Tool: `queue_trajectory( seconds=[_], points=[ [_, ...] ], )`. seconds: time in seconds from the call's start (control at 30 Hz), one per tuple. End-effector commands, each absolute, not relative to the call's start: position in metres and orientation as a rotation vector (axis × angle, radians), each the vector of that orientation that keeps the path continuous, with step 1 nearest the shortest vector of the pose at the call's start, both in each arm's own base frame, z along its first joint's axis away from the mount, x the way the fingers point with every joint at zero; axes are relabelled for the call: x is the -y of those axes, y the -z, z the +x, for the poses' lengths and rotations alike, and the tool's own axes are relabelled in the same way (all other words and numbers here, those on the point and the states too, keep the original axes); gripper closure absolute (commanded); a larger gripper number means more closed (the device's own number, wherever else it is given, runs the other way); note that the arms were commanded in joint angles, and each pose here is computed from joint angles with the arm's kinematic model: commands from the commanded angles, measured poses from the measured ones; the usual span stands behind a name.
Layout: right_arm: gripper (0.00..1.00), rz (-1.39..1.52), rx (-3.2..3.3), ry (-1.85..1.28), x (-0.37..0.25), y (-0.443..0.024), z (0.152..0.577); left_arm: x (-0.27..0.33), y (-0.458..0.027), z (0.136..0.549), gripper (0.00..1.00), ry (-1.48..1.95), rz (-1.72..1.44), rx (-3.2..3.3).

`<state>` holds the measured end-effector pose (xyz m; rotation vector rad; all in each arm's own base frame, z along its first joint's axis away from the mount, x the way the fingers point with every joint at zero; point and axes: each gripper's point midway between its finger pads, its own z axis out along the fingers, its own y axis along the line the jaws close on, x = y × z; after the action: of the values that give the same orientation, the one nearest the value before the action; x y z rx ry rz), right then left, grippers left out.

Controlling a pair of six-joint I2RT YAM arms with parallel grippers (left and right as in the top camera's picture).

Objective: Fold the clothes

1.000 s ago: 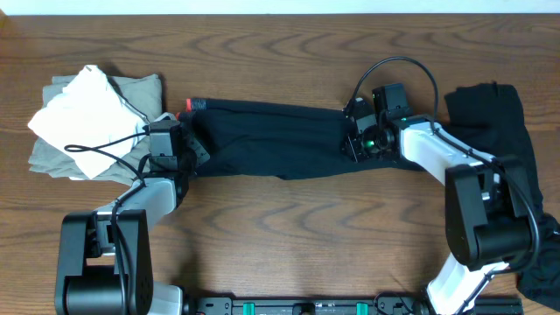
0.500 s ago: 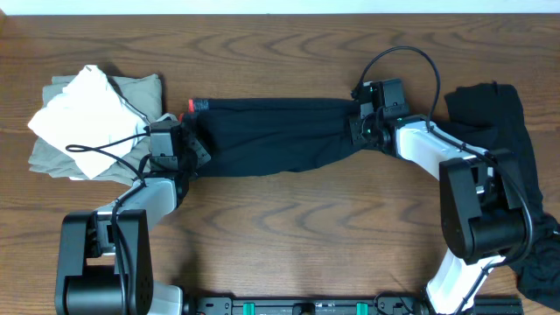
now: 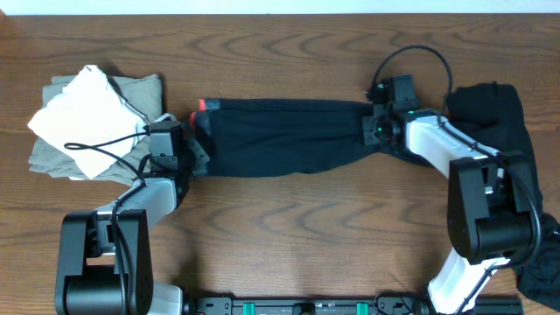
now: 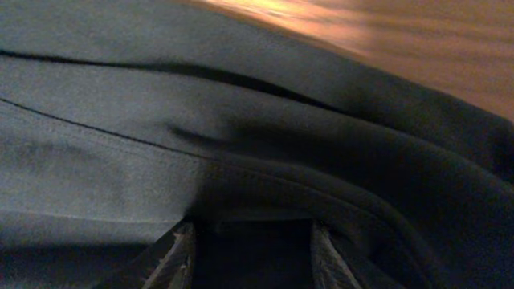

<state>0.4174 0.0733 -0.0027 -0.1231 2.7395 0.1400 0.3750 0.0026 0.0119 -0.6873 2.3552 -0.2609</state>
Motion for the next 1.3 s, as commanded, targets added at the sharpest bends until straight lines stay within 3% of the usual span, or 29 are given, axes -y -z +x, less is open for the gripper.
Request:
queue_trajectory(
  seconds=[0.0, 0.27, 0.53, 0.67, 1.07, 1.27],
  points=[
    [0.54, 0.034, -2.875, 0.005, -0.027, 0.035, 0.389, -0.025, -0.011, 0.376, 0.57, 0.131, -0.709, -2.335],
    [0.52, 0.095, -2.898, -0.064, -0.017, 0.027, 0.381, -0.041, -0.012, 0.376, 0.57, 0.133, -0.76, -2.312],
    [0.5, 0.063, -2.894, -0.077, -0.026, 0.025, 0.382, 0.051, -0.063, 0.404, 0.58, 0.754, -0.38, -2.205],
    [0.5, 0.062, -2.896, -0.077, -0.026, 0.025, 0.381, 0.079, -0.081, 0.405, 0.58, 0.871, -0.25, -2.154],
    [0.5, 0.074, -2.894, -0.119, -0.031, 0.025, 0.381, 0.131, -0.035, 0.369, 0.58, 0.915, -0.139, -2.377],
    [0.5, 0.071, -2.891, -0.136, -0.033, 0.024, 0.382, 0.129, 0.003, 0.361, 0.58, 0.862, -0.187, -2.478]
  ],
)
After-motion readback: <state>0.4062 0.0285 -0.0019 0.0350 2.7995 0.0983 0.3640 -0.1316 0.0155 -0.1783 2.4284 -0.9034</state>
